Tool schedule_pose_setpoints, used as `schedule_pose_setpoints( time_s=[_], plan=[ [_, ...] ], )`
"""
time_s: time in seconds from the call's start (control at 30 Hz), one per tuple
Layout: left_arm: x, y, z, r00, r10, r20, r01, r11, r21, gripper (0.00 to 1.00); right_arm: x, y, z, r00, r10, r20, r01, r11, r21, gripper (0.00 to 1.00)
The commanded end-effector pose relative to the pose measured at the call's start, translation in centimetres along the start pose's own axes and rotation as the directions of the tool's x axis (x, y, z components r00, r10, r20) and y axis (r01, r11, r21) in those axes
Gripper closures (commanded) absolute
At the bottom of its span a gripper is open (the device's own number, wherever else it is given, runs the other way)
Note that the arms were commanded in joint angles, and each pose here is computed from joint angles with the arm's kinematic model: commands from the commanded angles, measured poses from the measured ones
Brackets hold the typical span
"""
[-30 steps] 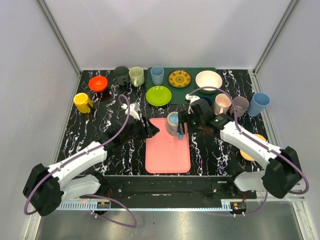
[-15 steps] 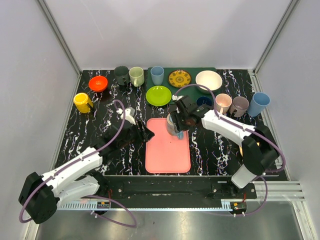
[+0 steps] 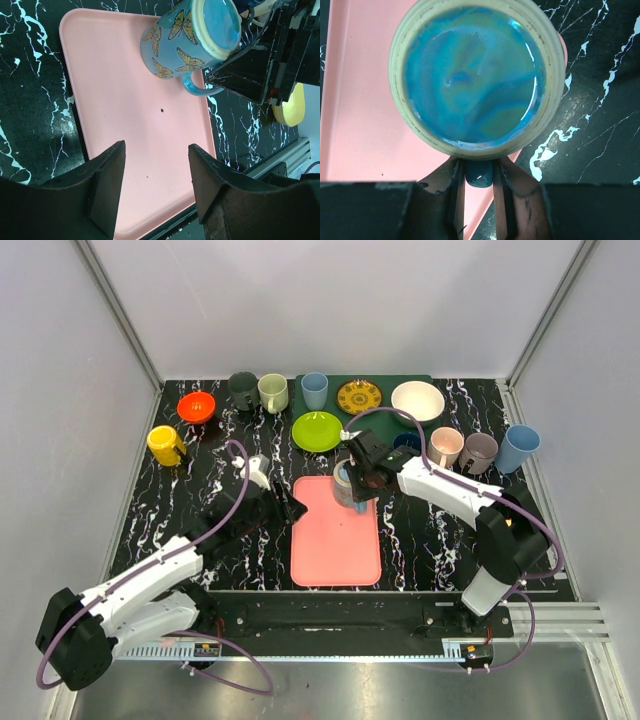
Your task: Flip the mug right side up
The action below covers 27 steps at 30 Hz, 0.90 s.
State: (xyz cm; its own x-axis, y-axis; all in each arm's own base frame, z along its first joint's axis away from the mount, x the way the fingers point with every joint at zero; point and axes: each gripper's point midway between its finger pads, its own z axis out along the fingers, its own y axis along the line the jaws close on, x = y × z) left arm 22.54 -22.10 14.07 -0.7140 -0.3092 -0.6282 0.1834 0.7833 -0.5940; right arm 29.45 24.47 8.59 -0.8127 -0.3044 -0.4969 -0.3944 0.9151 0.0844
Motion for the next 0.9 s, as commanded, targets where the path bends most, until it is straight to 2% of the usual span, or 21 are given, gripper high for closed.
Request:
schedule_pose_setpoints(
  time_s=[0.0, 0.07, 0.13, 0.27, 0.33, 0.37, 0.4, 0.43, 0.47, 0.5, 0.57, 0.6, 0.63, 0.67, 0.7, 0.73, 0.77, 0.8, 0.87],
  plan=[
    [-1.4, -0.4, -0.7, 0.998, 0.017, 0.062, -0.017, 1.000, 0.010, 0.45, -2.6, 0.3, -2.9, 0.995, 0.000, 0.104, 0.000, 1.000, 0.002, 1.00],
    [-1.7, -0.5, -0.9, 0.997, 0.017, 0.075, -0.017, 1.000, 0.009, 0.45, -3.3, 0.2, -4.2, 0.987, 0.023, 0.157, -0.023, 1.000, -0.002, 1.00],
    [-2.6, -0.6, -1.5, 0.993, 0.006, 0.122, -0.008, 1.000, 0.016, 0.45, -4.8, 1.0, -6.9, 0.963, 0.074, 0.259, -0.058, 0.996, -0.069, 1.00],
    [-4.4, -2.4, -3.1, 0.968, -0.050, 0.244, 0.015, 0.990, 0.143, 0.41, -6.6, 2.7, -11.4, 0.913, 0.196, 0.358, -0.114, 0.965, -0.236, 1.00],
    [-4.4, -3.9, -4.4, 0.955, -0.090, 0.282, 0.008, 0.960, 0.279, 0.38, -7.6, 3.9, -13.9, 0.870, 0.299, 0.391, -0.133, 0.908, -0.398, 1.00],
    [-6.0, -6.1, -5.9, 0.924, -0.137, 0.356, -0.017, 0.917, 0.398, 0.31, -7.9, 4.1, -14.7, 0.851, 0.340, 0.399, -0.141, 0.881, -0.451, 1.00],
    [-5.0, -6.0, -6.6, 0.918, -0.197, 0.343, 0.014, 0.883, 0.469, 0.25, -7.8, 5.1, -16.5, 0.839, 0.395, 0.373, -0.142, 0.822, -0.551, 1.00],
    [-5.1, -6.3, -7.3, 0.903, -0.245, 0.352, 0.029, 0.854, 0.520, 0.19, -8.3, 4.6, -16.6, 0.817, 0.432, 0.381, -0.148, 0.796, -0.587, 1.00],
    [-5.9, -7.3, -8.7, 0.878, -0.293, 0.379, 0.012, 0.805, 0.594, 0.09, -8.5, 4.7, -17.0, 0.809, 0.456, 0.370, -0.150, 0.770, -0.620, 1.00],
    [-5.0, -7.3, -9.0, 0.884, -0.312, 0.347, 0.027, 0.776, 0.630, 0.06, -8.4, 5.5, -18.2, 0.808, 0.482, 0.339, -0.143, 0.719, -0.681, 1.00],
    [-4.8, -8.5, -10.2, 0.889, -0.298, 0.349, -0.026, 0.726, 0.687, 0.04, -9.0, 6.0, -19.3, 0.776, 0.522, 0.355, -0.099, 0.656, -0.748, 1.00],
    [-3.9, -9.3, -10.3, 0.914, -0.261, 0.311, -0.044, 0.698, 0.715, 0.02, -8.8, 7.0, -20.4, 0.781, 0.544, 0.307, -0.094, 0.588, -0.803, 1.00],
    [-3.6, -9.8, -10.6, 0.922, -0.252, 0.295, -0.052, 0.674, 0.737, 0.01, -9.2, 7.4, -21.2, 0.763, 0.557, 0.330, -0.038, 0.547, -0.836, 1.00],
    [-3.9, -10.8, -11.7, 0.917, -0.257, 0.304, -0.083, 0.622, 0.779, 0.01, -9.3, 7.6, -21.9, 0.754, 0.572, 0.322, -0.023, 0.514, -0.858, 1.00],
    [-3.0, -11.1, -11.4, 0.933, -0.248, 0.260, -0.062, 0.601, 0.797, 0.01, -8.7, 8.1, -22.0, 0.765, 0.589, 0.262, -0.043, 0.453, -0.890, 1.00],
    [-3.0, -11.4, -11.6, 0.934, -0.253, 0.251, -0.062, 0.579, 0.813, 0.01, -9.3, 8.6, -23.6, 0.749, 0.594, 0.295, 0.033, 0.412, -0.911, 1.00],
    [-3.5, -12.1, -12.6, 0.926, -0.267, 0.267, -0.087, 0.536, 0.840, 0.01, -9.4, 8.9, -24.0, 0.749, 0.600, 0.283, 0.042, 0.383, -0.923, 1.00],
    [-3.2, -12.1, -12.0, 0.932, -0.271, 0.242, -0.063, 0.535, 0.842, 0.01, -9.1, 9.1, -23.8, 0.760, 0.609, 0.227, 0.011, 0.337, -0.941, 1.00],
    [-3.4, -12.6, -12.0, 0.932, -0.275, 0.238, -0.066, 0.517, 0.853, 0.01, -9.3, 9.4, -24.9, 0.753, 0.616, 0.232, 0.055, 0.294, -0.954, 1.00]
  ],
)
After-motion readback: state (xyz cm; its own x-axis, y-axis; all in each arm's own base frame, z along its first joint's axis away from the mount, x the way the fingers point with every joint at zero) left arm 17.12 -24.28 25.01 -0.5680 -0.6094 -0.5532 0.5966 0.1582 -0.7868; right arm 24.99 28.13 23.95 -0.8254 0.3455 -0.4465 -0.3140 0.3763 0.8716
